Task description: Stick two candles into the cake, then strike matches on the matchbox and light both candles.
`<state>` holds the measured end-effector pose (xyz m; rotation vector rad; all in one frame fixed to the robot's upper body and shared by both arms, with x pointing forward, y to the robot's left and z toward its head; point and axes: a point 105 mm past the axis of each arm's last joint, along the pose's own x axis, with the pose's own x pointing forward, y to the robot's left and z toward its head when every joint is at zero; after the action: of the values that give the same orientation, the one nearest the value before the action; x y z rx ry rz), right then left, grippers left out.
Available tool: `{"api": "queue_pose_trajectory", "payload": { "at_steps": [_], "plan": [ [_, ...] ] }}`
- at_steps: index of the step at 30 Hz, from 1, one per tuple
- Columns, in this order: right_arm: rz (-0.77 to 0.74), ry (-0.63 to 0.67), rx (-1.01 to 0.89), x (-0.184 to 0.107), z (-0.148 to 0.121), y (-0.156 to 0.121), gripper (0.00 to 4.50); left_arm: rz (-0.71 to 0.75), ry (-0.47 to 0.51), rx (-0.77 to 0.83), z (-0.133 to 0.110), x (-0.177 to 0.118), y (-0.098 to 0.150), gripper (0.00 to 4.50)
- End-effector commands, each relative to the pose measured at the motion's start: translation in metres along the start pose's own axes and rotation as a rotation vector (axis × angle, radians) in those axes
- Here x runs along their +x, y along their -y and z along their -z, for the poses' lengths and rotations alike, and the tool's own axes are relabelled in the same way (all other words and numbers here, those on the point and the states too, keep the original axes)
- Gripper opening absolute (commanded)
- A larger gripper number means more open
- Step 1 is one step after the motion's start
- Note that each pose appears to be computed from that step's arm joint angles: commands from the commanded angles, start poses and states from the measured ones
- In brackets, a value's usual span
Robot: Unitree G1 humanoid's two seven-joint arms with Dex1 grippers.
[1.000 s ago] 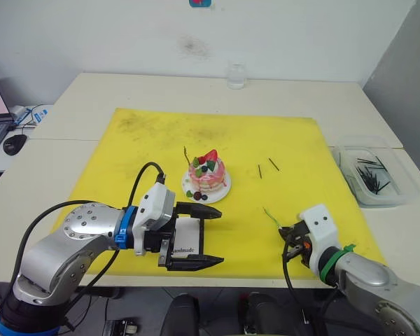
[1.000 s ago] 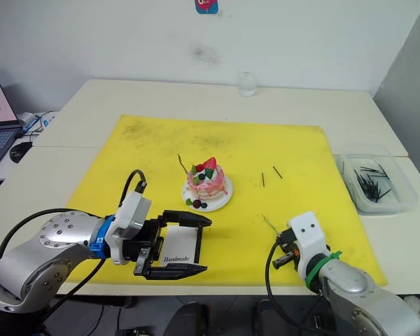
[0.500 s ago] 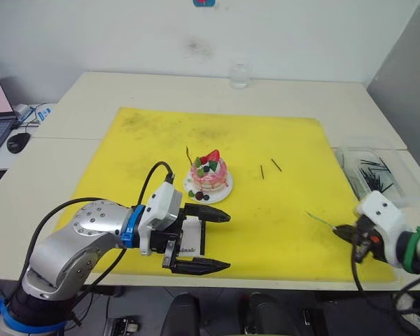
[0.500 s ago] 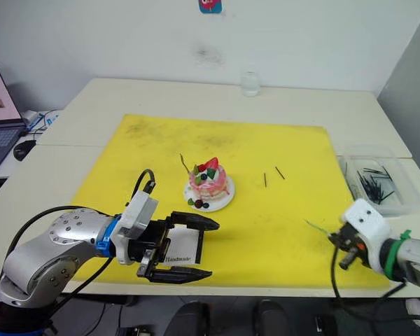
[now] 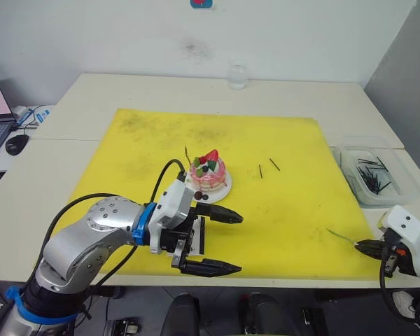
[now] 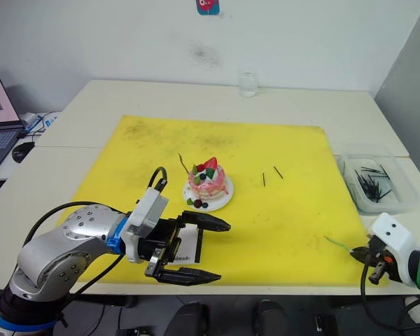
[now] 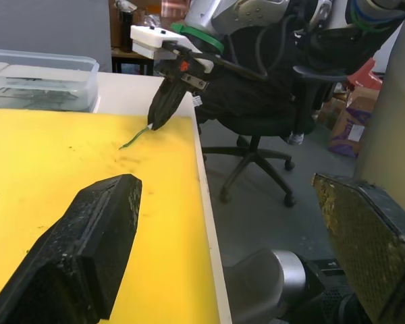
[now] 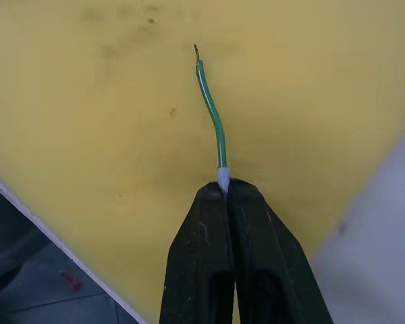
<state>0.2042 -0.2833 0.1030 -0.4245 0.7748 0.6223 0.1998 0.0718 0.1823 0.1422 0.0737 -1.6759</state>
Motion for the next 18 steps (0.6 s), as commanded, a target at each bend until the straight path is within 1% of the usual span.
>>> {"api": "queue_pose_trajectory", "payload": {
  "at_steps": [1,5,8,13,18],
  "plan": [
    [0.013,-0.003,-0.028,-0.006,0.000,0.006,0.02,0.018,0.006,0.025,-0.005,0.002,0.003,4.50],
    [-0.003,0.002,-0.009,-0.004,0.000,0.004,0.02,0.019,0.006,0.029,-0.005,0.003,0.003,4.50],
    [-0.002,-0.005,-0.011,-0.002,0.000,0.004,0.69,0.017,0.003,0.032,-0.005,0.003,0.002,4.50],
    [0.029,-0.002,-0.021,-0.007,-0.008,0.010,2.31,0.011,-0.002,0.030,-0.003,0.002,0.000,4.50],
    [0.030,-0.001,-0.062,-0.025,-0.026,0.013,2.31,-0.018,-0.017,0.041,0.002,0.001,-0.003,4.50]
  ]
}}
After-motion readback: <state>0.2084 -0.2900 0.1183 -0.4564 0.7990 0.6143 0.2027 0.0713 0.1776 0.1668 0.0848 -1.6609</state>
